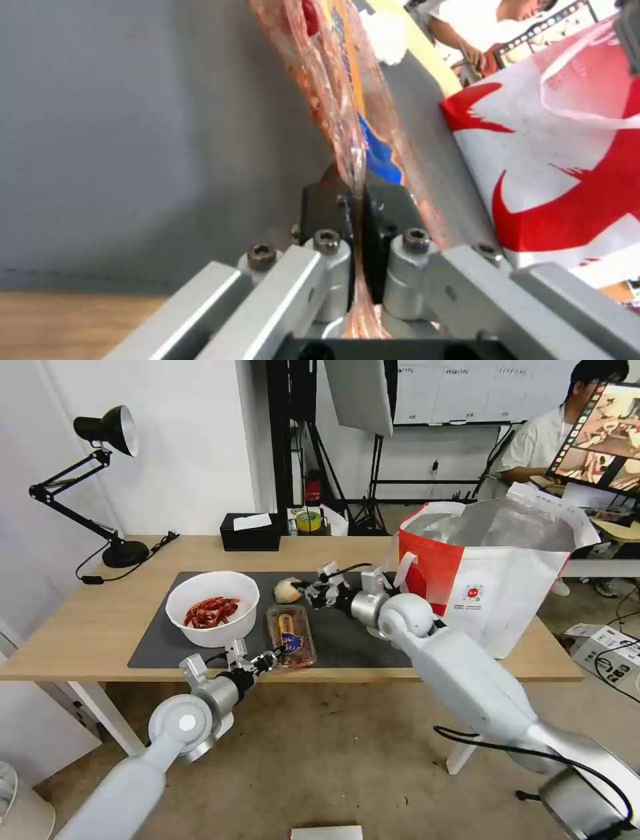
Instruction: Pick up the trash from the table and place it into the takeout bag.
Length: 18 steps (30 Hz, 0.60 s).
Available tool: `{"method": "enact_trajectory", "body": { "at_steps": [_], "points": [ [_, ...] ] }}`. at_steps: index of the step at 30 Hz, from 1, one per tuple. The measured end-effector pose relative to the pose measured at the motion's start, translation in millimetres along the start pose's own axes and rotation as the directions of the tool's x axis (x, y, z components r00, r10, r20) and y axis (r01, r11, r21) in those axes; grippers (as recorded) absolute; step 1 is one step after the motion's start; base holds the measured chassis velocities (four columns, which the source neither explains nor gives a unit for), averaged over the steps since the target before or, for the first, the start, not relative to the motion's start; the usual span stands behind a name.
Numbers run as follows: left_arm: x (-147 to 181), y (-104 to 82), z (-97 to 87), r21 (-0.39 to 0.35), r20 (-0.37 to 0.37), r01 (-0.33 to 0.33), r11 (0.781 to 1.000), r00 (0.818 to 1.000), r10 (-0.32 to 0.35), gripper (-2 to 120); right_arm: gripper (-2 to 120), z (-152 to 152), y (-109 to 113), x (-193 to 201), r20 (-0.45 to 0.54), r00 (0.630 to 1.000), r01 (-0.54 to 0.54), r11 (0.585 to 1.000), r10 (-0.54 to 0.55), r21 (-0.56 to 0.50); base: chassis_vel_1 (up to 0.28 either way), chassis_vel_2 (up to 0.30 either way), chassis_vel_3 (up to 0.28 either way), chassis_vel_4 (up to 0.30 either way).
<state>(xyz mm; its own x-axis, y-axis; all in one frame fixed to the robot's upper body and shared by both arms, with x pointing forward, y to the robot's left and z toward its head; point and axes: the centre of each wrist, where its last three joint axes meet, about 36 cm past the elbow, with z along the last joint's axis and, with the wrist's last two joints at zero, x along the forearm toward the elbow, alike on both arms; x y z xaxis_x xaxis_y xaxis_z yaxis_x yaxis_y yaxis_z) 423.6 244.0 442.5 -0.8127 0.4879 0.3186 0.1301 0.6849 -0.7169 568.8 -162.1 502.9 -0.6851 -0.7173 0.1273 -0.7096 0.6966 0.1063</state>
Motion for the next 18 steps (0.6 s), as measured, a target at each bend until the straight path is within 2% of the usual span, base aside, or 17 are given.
{"method": "enact_trajectory", "body": {
  "at_steps": [1, 2, 4, 6, 8, 9, 11, 13, 15, 16, 18],
  "points": [
    [0, -1.7, -0.1, -0.001, 0.001, -0.005, 1.000, 1.000, 0.005, 1, 15, 6, 3, 10, 0.017, 1.000, -0.025, 1.000, 0.025, -0.010, 0.000, 0.000, 0.000, 0.000],
    [0, -1.7, -0.1, -0.001, 0.001, -0.005, 1.000, 1.000, 0.005, 1, 15, 6, 3, 10, 0.017, 1.000, -0.025, 1.000, 0.025, -0.010, 0.000, 0.000, 0.000, 0.000],
    [1, -4.1, 0.2, -0.003, 0.001, -0.015, 1.000, 1.000, 0.015, 1, 25, 17, 11, 36, 0.053, 0.996, -0.071, 0.997, 0.073, -0.033, 0.000, 0.000, 0.000, 0.000],
    [1, -4.2, 0.1, -0.003, 0.001, -0.015, 1.000, 1.000, 0.015, 1, 26, 18, 13, 38, 0.054, 0.996, -0.074, 0.997, 0.076, -0.035, 0.000, 0.000, 0.000, 0.000],
    [2, -6.4, -0.2, -0.004, 0.004, -0.023, 1.000, 1.000, 0.023, 1, 41, 41, 29, 77, 0.071, 0.988, -0.134, 0.988, 0.139, -0.080, 0.000, 0.000, 0.000, 0.000],
    [2, -6.4, -0.2, -0.004, 0.004, -0.023, 1.000, 1.000, 0.023, 1, 41, 41, 29, 77, 0.071, 0.988, -0.134, 0.988, 0.139, -0.080, 0.000, 0.000, 0.000, 0.000],
    [3, -10.1, -1.1, -0.005, 0.011, -0.035, 0.999, 0.999, 0.035, 1, 51, 52, 39, 104, 0.075, 0.982, -0.167, 0.981, 0.175, -0.100, 0.000, 0.000, 0.000, 0.000],
    [4, -12.3, -2.7, -0.008, 0.016, -0.041, 0.999, 0.999, 0.041, 1, 54, 57, 45, 118, 0.080, 0.978, -0.186, 0.977, 0.195, -0.102, 0.000, 0.000, 0.000, 0.000],
    [6, -16.3, -8.5, -0.014, 0.029, -0.054, 0.998, 0.998, 0.055, 1, 67, 72, 59, 142, 0.094, 0.967, -0.229, 0.970, 0.236, -0.079, 0.000, 0.000, 0.000, 0.000],
    [6, -16.3, -8.5, -0.014, 0.029, -0.054, 0.998, 0.998, 0.055, 1, 67, 72, 59, 142, 0.094, 0.967, -0.229, 0.970, 0.236, -0.079, 0.000, 0.000, 0.000, 0.000],
    [8, -21.1, -15.8, -0.020, 0.048, -0.070, 0.997, 0.996, 0.070, 1, 76, 78, 67, 154, 0.132, 0.956, -0.259, 0.964, 0.264, -0.051, 0.000, 0.000, 0.000, 0.000]
  ]
}}
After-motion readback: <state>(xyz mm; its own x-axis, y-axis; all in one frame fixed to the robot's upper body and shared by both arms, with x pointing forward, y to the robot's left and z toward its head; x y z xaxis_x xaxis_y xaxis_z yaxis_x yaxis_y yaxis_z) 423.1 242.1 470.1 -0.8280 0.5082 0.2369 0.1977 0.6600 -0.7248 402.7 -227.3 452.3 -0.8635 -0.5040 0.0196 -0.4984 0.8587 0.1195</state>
